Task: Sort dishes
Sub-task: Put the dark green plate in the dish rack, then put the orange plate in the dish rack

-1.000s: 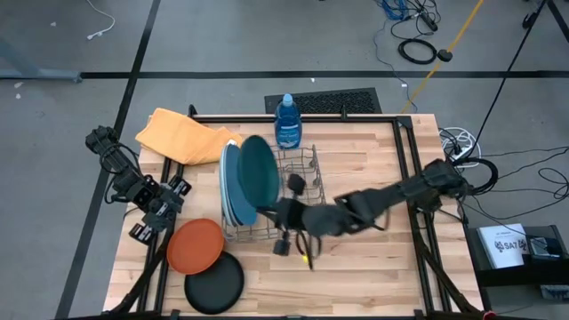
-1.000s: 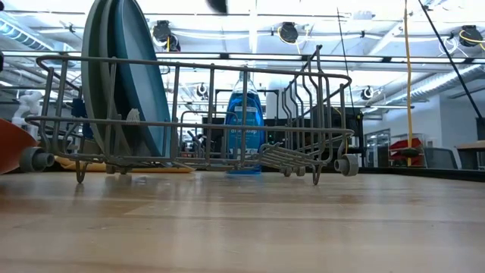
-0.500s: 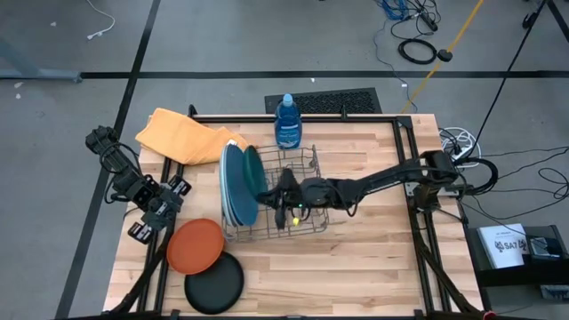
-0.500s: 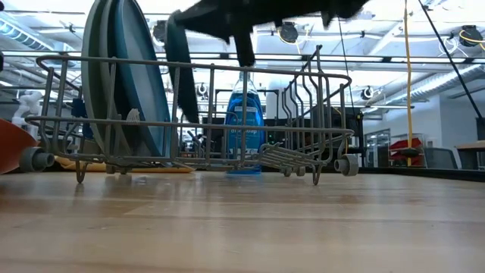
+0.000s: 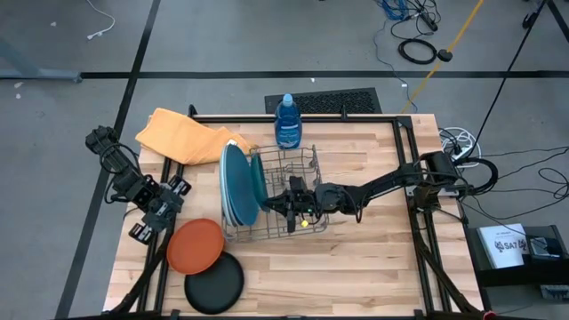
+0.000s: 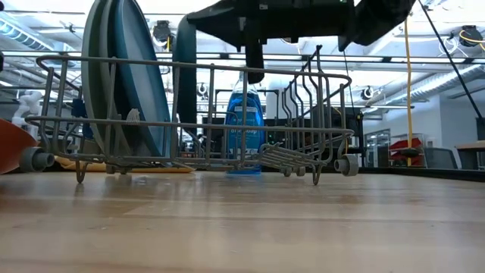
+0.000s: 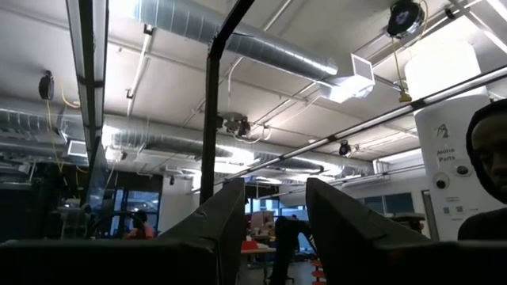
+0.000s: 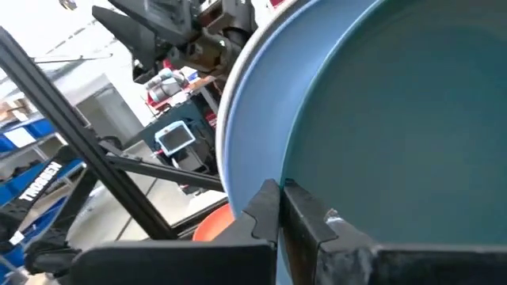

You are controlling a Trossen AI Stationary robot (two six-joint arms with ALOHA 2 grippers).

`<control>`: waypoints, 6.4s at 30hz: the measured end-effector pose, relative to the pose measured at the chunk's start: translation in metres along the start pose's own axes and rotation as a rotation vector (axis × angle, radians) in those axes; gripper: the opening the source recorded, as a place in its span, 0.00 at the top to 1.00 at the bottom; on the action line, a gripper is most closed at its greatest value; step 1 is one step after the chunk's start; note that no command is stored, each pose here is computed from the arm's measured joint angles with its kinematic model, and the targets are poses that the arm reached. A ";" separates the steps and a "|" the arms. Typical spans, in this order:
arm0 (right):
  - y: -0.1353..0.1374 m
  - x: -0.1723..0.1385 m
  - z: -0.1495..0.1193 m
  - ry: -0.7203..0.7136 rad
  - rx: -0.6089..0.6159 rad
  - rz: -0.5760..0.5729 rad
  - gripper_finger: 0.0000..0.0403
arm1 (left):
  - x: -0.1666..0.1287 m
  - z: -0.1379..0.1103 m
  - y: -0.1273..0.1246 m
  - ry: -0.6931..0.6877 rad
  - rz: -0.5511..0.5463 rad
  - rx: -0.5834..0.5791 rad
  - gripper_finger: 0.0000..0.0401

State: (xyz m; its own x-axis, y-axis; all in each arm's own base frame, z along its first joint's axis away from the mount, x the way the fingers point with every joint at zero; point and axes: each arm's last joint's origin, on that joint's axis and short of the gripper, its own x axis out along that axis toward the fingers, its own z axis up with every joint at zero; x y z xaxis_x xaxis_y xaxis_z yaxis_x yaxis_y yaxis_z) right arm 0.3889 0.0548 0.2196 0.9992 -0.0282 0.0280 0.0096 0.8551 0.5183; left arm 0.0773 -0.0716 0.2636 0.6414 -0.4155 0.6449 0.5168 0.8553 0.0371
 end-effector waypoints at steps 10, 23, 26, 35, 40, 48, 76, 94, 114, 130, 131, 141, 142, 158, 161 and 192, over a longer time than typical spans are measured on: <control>0.002 -0.001 -0.002 -0.020 0.037 -0.049 1.00 | 0.000 0.000 0.000 0.001 0.000 0.001 0.66; -0.004 0.007 -0.024 -0.073 0.084 -0.027 1.00 | 0.000 -0.001 0.000 0.005 -0.001 0.002 0.66; -0.003 0.007 -0.024 -0.088 0.084 -0.010 1.00 | 0.000 -0.001 0.000 0.005 -0.001 0.002 0.66; -0.003 0.007 -0.024 -0.081 0.086 -0.004 1.00 | 0.000 -0.001 0.000 0.008 -0.001 0.003 0.66; -0.005 0.007 -0.028 -0.049 0.088 -0.032 1.00 | 0.000 -0.001 0.000 0.008 -0.002 0.002 0.66; -0.011 0.007 -0.035 0.001 0.093 -0.127 1.00 | 0.000 -0.001 0.000 0.008 -0.002 0.002 0.66; 0.029 0.030 -0.009 -0.012 -0.160 0.017 0.49 | 0.000 0.000 0.000 0.005 -0.001 0.002 0.66; 0.151 0.042 0.045 0.215 -0.677 0.020 0.50 | 0.000 -0.008 -0.001 0.094 0.003 -0.010 0.66; 0.185 0.006 0.040 0.512 -0.993 -0.019 0.51 | 0.093 -0.032 -0.035 1.320 0.459 -0.552 0.66; 0.185 0.007 0.041 0.513 -1.086 0.015 0.51 | 0.072 -0.139 -0.078 1.824 0.894 -0.590 0.66; 0.184 0.008 0.042 0.511 -1.085 0.014 0.51 | 0.071 -0.141 -0.078 1.832 0.900 -0.581 0.66; 0.184 0.009 0.043 0.499 -1.065 0.007 0.51 | 0.074 -0.136 -0.081 1.913 0.864 -0.669 0.66; 0.183 0.009 0.043 0.499 -1.064 0.005 0.51 | 0.076 -0.135 -0.081 1.908 0.863 -0.667 0.66; 0.182 0.009 0.043 0.511 -1.058 0.000 0.51 | 0.071 -0.131 -0.078 1.942 0.950 -0.487 0.66; 0.182 0.009 0.043 0.511 -1.058 0.000 0.51 | 0.069 -0.138 -0.080 1.969 0.955 -0.485 0.66; 0.182 0.009 0.043 0.505 -1.040 -0.009 0.51 | 0.107 -0.087 -0.084 2.202 0.902 -0.390 0.99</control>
State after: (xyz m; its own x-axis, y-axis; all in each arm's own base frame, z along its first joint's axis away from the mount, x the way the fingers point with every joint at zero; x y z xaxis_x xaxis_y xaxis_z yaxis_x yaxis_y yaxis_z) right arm 0.3981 0.1883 0.3509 0.8984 -0.0270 -0.4382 -0.1900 0.8758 -0.4436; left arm 0.1517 -0.2142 0.2633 -0.0479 0.0621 -0.9969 -0.2349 0.9694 0.0717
